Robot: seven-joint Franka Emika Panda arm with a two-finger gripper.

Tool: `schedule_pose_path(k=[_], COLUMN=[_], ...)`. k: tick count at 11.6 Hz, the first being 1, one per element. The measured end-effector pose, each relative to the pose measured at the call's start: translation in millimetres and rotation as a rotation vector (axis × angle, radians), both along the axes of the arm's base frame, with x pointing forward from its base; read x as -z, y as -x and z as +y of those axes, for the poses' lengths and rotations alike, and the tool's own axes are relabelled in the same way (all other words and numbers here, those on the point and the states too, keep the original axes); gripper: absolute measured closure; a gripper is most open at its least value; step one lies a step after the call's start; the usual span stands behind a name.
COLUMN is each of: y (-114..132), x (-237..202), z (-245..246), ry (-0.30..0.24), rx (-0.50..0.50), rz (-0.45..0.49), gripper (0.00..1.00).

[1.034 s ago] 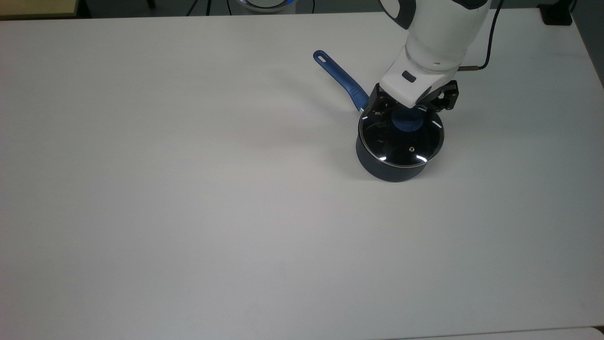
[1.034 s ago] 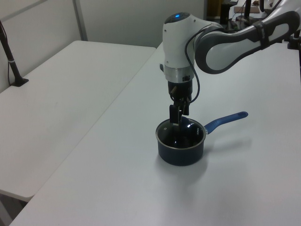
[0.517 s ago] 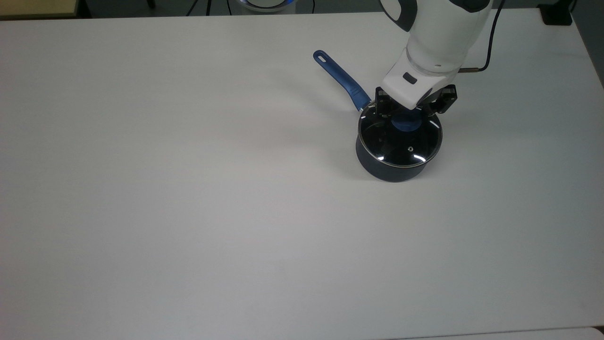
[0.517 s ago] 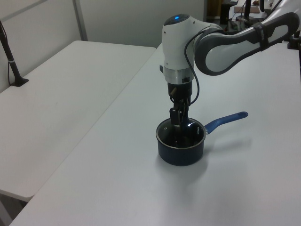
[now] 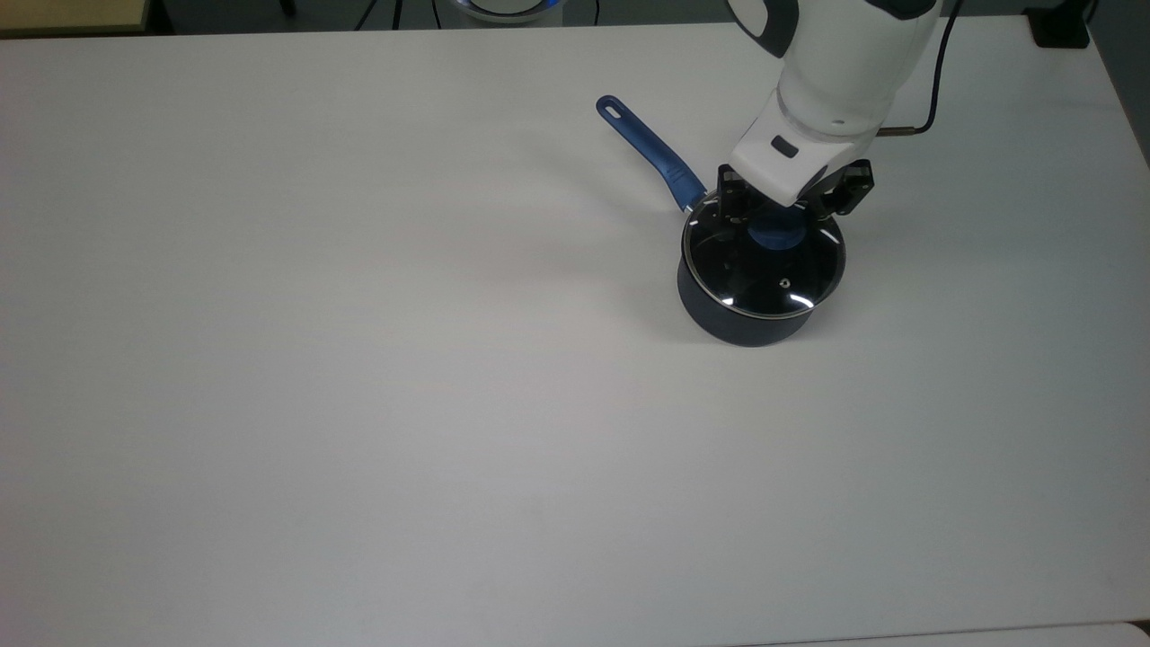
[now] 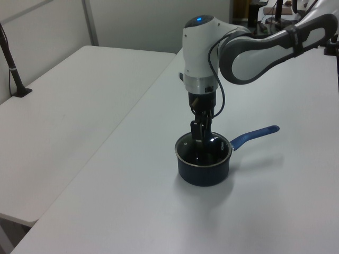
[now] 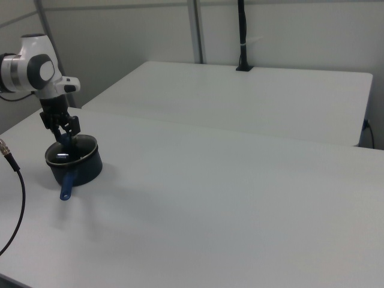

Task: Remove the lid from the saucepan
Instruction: 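Lift the glass lid up off the saucepan rim, then carry the lid away from the saucepan and lower it onto the table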

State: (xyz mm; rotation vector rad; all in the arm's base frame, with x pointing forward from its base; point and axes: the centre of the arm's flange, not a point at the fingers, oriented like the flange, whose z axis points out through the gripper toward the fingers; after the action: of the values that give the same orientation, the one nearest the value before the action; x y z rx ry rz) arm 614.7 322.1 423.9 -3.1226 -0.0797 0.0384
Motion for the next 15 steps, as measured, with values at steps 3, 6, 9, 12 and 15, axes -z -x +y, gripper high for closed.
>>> schedule_pose_path(k=[3, 6, 9, 12, 15], y=[-6.1, -5.8, -13.8, -37.6, -44.7], x=[-27.4, -59.5, -85.4, -84.8, -75.9], z=[-5.3, -31.4, -98.1, -220.6, -331.1], ry=[-0.015, -0.008, 0.013, 0.029, 0.030], rx=[0.011, 0.024, 0.022, 0.044, 0.080], rz=[-0.043, -0.051, -0.016, 0.016, 0.028], gripper=[0.33, 0.33, 0.33, 0.33, 0.33])
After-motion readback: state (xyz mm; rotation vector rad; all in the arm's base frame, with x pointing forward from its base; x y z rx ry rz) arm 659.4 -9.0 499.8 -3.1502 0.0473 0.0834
